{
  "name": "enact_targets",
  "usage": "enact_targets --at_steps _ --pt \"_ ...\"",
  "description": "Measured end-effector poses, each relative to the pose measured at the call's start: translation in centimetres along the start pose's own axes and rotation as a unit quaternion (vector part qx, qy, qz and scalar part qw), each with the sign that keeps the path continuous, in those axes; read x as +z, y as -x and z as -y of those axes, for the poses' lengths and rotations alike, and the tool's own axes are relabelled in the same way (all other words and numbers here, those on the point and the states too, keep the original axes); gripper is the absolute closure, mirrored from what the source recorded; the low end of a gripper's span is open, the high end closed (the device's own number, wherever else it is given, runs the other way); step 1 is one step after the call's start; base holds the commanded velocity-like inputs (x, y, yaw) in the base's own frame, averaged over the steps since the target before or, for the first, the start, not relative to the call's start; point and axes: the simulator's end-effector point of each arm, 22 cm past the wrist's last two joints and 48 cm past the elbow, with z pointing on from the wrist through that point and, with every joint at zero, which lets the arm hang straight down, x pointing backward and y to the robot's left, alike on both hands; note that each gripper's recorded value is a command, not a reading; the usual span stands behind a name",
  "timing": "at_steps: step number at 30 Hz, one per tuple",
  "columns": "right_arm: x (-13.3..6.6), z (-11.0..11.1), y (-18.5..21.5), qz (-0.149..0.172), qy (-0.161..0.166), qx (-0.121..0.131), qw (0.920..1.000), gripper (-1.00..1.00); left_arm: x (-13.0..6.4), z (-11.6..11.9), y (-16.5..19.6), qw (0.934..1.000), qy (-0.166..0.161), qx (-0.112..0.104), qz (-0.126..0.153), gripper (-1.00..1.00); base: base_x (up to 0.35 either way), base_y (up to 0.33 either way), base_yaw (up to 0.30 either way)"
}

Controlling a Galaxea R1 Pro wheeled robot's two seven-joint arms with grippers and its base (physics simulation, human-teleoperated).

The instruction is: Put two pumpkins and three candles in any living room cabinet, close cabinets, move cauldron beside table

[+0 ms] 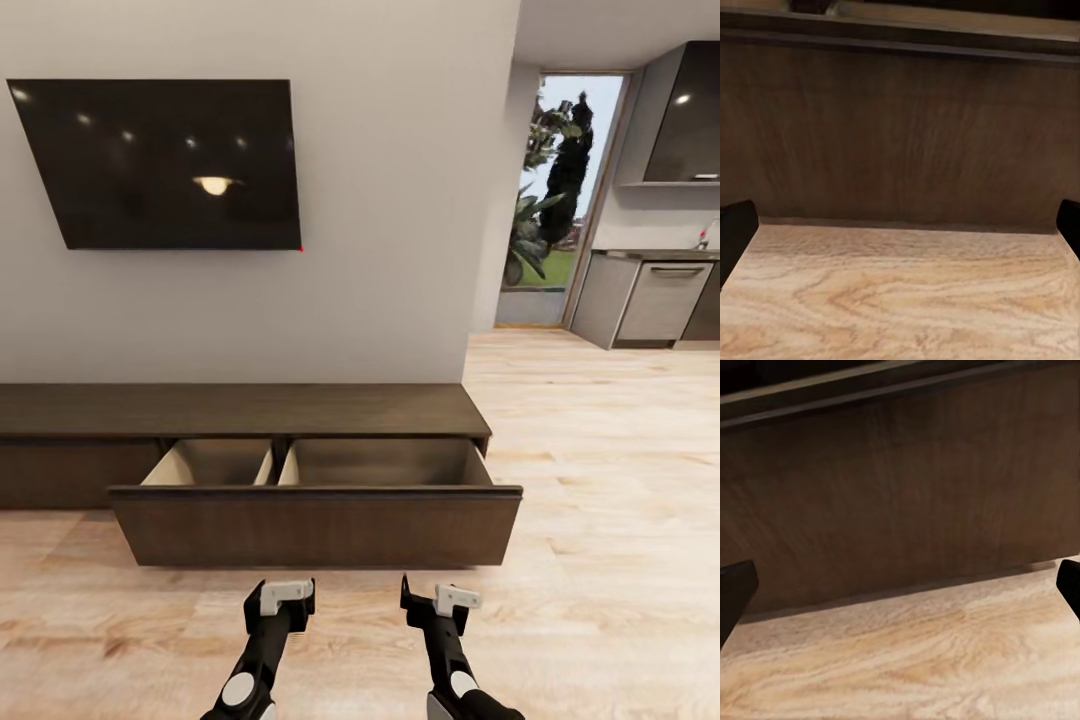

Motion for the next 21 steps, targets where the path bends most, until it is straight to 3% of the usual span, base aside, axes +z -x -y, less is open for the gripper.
enact_targets --at_steps 16,21 --pt "-0.05 -0.36 -0.02 0.0 0.002 0.001 1.0 -1.0 0.01 -0.28 0.17 1.0 0.005 0.0 0.002 -1.0 0.276 0.0 0.0" --pt "-0.04 -0.36 -0.05 0.0 0.002 0.001 1.0 -1.0 0.02 -0.21 0.24 1.0 0.005 -0.001 0.003 -1.0 0.122 0.0 0.0"
